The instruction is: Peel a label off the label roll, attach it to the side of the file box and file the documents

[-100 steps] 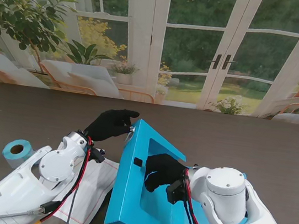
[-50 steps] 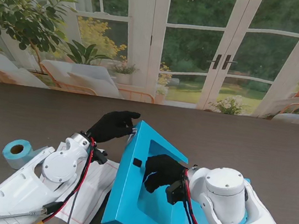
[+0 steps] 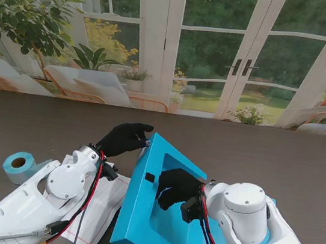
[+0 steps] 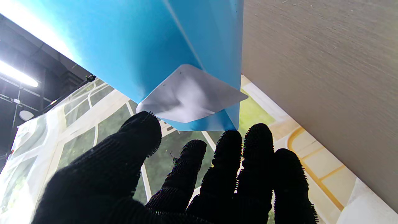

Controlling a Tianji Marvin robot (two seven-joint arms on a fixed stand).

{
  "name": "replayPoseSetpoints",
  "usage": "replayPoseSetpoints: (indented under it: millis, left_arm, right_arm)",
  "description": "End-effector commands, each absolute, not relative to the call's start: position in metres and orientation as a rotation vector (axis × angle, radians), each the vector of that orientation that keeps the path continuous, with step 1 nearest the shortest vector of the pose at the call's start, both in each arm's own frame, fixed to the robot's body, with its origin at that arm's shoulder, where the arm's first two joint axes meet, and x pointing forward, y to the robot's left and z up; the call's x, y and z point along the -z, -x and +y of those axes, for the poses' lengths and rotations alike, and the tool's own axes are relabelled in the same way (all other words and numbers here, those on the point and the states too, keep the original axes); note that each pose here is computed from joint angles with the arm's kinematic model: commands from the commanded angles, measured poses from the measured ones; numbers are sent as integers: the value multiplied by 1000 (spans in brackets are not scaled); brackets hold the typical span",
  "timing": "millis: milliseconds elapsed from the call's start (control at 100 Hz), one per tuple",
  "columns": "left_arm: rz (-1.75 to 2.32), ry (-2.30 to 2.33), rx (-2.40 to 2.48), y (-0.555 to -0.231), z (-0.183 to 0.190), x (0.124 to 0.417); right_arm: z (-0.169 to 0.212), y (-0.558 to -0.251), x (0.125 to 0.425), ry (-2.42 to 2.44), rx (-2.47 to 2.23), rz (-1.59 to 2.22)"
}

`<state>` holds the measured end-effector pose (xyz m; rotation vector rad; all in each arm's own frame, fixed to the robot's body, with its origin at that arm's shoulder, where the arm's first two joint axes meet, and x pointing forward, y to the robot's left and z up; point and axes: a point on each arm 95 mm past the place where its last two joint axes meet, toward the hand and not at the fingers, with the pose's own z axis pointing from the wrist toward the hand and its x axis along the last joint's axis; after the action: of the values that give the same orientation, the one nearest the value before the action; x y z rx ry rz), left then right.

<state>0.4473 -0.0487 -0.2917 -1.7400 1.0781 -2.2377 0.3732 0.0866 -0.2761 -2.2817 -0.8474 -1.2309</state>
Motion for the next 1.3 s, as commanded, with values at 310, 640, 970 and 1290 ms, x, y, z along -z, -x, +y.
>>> replayPoseSetpoints:
  millis: [310,640,970,1290]
  left_arm:
    - [1064,1770,2214,-441,-37,291]
    - [1056,1768,2191,-436,-26,290]
    - [1059,1777,2162,-431,-19,293]
    - [1055,1793,2141,-426,-18,294]
  right_arm:
    - [85,-378,272,2290,1247,-845]
    - [82,-386,276,2334,1263,-880]
    - [72,-402,290,2401,1257,-944]
    - [64,-416,294,2423,1292,-1089]
